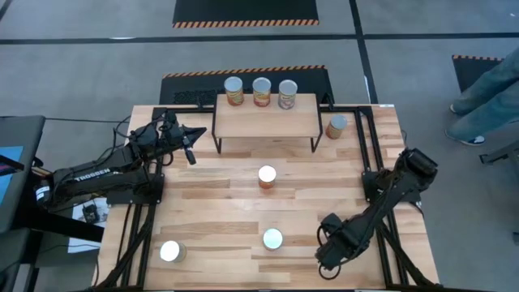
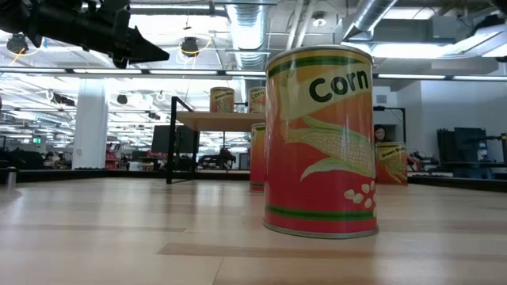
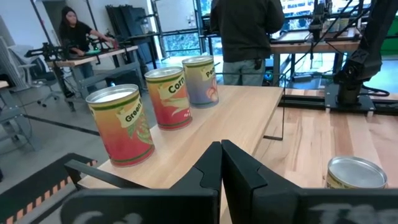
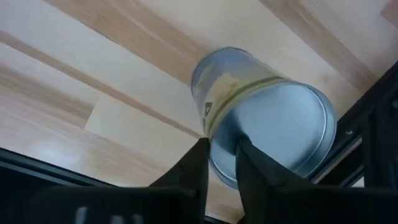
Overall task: Pick and place cans onto a shelf
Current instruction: Put the canned peas on the shelf
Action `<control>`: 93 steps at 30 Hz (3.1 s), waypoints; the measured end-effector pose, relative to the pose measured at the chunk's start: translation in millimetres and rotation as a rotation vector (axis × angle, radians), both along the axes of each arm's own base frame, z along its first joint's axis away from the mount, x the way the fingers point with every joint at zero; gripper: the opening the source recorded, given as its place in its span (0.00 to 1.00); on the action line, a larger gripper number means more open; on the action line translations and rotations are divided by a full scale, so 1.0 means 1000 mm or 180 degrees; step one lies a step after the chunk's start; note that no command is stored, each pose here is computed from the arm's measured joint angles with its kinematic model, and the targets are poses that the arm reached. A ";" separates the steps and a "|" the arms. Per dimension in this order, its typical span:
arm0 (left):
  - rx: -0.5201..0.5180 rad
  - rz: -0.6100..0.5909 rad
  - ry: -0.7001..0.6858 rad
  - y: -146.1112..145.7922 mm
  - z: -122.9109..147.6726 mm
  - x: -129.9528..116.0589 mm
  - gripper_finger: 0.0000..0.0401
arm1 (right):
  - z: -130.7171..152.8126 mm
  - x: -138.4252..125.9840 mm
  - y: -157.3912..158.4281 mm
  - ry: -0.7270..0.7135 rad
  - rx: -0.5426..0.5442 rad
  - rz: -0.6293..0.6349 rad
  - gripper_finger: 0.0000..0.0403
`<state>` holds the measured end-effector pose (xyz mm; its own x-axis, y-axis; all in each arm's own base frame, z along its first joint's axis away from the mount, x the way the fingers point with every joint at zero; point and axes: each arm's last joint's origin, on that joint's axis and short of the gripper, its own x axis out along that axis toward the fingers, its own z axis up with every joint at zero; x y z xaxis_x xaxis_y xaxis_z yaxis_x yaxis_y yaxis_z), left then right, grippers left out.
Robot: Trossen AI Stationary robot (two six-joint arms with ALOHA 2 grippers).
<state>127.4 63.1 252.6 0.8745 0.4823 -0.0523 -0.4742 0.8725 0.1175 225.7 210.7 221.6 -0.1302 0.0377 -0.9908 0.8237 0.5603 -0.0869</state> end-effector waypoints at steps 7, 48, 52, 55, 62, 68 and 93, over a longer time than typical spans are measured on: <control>-0.0011 0.0001 -0.0005 0.000 0.000 0.000 0.00 | 0.016 0.013 -0.028 -0.0349 -0.0038 0.0284 0.02; 0.0065 0.0076 0.0022 0.001 0.000 0.000 0.00 | 0.155 0.070 -0.395 -0.0099 -0.1200 0.2374 0.02; 0.0065 0.0076 0.0024 0.001 0.000 0.000 0.00 | 0.152 0.070 -0.399 -0.0039 -0.1184 0.2384 0.02; 0.0067 0.0073 0.0031 0.001 0.000 0.000 0.00 | 0.153 0.068 -0.401 0.0032 -0.1233 0.2427 0.02; 0.0062 0.0074 0.0039 0.001 0.000 0.000 0.00 | 0.154 0.068 -0.408 0.0007 -0.1331 0.2522 0.02; 0.0062 0.0073 0.0038 0.001 0.000 0.000 0.00 | 0.154 0.066 -0.412 0.0031 -0.1331 0.2625 0.06; 0.0050 0.0072 0.0053 0.001 -0.001 0.000 0.00 | 0.156 0.065 -0.421 -0.0025 -0.1476 0.2568 0.19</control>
<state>127.1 63.7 251.8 0.8624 0.5027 -0.0591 -0.4916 0.8596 0.1392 291.0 -210.6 377.7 0.0622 -0.4612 -0.8851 0.2017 0.8743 -0.4414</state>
